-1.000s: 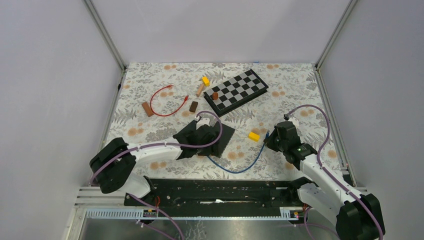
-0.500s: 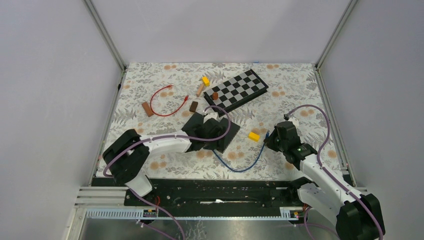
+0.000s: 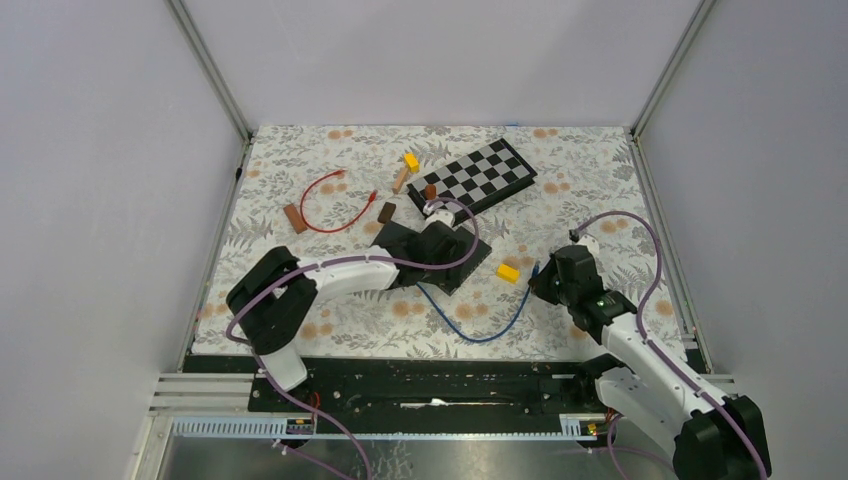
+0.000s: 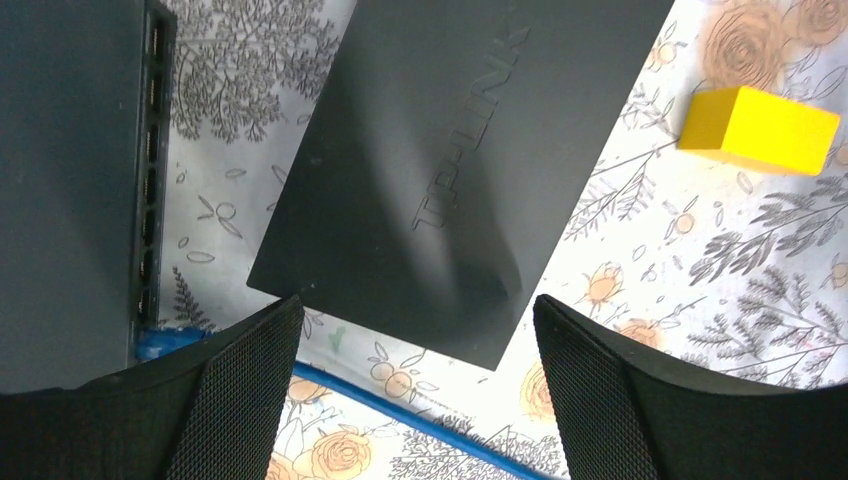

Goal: Insert the plug into the switch port
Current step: Pick up the connector from the center of the board.

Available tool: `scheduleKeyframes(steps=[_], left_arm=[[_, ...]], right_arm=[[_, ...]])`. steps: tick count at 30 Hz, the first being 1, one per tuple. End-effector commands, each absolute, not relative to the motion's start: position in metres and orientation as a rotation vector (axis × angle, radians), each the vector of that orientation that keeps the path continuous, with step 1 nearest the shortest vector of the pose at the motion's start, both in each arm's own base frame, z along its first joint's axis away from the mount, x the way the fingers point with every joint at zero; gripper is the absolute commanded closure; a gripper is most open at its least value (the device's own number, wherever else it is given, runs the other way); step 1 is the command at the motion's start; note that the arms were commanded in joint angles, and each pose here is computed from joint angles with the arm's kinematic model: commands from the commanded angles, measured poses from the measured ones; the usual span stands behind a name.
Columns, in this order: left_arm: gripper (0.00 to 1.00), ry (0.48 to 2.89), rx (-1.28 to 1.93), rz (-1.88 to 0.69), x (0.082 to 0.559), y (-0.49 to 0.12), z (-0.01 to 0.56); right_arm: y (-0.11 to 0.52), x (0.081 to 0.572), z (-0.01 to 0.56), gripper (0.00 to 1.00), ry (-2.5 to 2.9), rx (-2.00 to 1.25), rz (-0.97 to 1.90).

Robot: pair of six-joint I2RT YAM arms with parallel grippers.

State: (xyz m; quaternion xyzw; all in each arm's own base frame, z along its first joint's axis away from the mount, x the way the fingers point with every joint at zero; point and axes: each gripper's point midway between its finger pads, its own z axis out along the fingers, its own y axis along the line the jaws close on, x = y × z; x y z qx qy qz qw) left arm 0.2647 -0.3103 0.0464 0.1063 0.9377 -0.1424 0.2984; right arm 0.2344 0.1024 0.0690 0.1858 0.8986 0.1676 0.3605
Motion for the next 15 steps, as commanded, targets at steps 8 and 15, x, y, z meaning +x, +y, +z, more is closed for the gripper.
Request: scheduleKeyframes(steps=[8, 15], left_arm=[[0.09, 2.362, 0.234, -0.367, 0.287, -0.312, 0.098], [0.08, 2.326, 0.208, -0.353, 0.284, -0.308, 0.124]], right_arm=[[0.105, 0.233, 0.069, 1.0, 2.263, 0.462, 0.473], [0.108, 0.231, 0.064, 1.0, 2.251, 0.467, 0.51]])
